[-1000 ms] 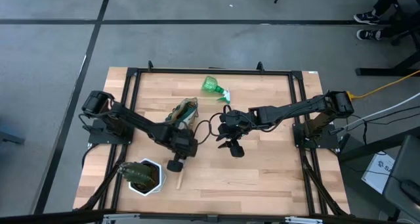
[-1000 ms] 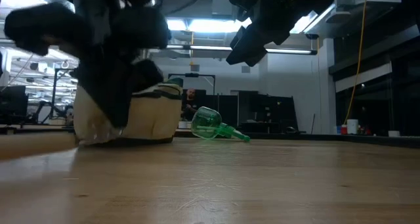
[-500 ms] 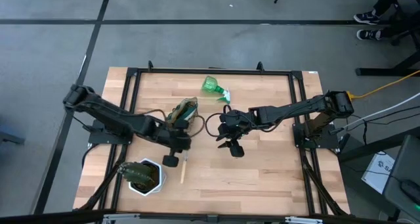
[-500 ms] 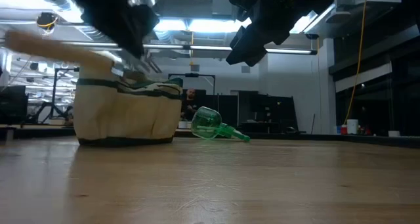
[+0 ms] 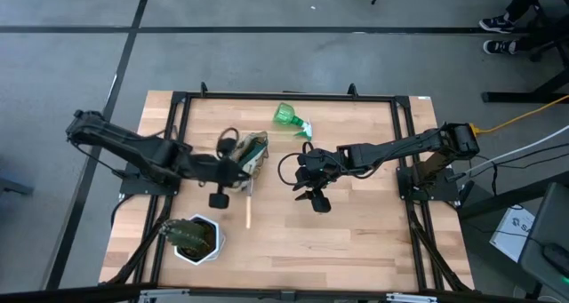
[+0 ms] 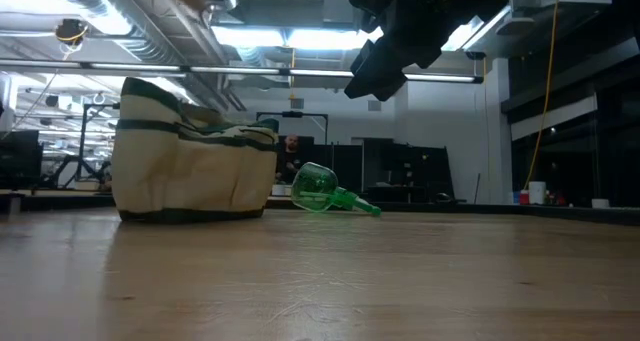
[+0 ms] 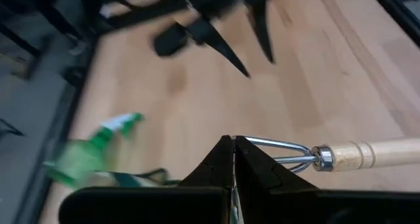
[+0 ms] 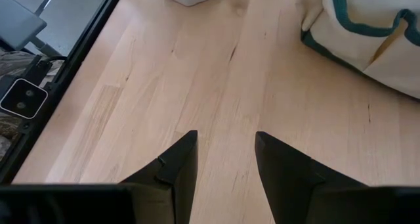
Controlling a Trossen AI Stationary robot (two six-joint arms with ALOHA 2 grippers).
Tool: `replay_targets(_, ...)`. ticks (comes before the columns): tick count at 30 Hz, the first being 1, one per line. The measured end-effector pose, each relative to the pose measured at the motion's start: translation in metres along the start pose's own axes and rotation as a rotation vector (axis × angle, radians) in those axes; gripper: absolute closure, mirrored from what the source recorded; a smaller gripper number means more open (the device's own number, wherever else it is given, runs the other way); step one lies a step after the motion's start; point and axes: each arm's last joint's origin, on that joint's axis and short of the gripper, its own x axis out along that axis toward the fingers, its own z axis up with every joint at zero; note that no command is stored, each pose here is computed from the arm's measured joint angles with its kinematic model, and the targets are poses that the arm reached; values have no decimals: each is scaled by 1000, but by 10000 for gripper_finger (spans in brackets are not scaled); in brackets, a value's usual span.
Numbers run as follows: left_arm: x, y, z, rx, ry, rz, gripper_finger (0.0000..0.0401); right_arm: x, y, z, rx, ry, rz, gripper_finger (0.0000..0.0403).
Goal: Pick & Place Garden tools in Gardening bag
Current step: Put the brown hand rake into the white gardening bag
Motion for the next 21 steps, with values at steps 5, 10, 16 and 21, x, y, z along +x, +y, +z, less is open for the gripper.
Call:
replay_targets(5, -20, 10, 2, 68, -63, 76, 398, 0, 0, 0, 0, 0, 0, 247)
replay_targets(10, -32, 17, 1, 174, -81, 170, 398, 0, 0, 0, 0, 0, 0, 247)
replay_targets(16, -39, 22, 1, 304, -77, 234, 398, 0, 0, 3, -9, -33, -7, 247)
replay_targets(21, -42, 23, 1, 420, -63, 263, 398, 0, -2, 8, -18, -78, -77, 247)
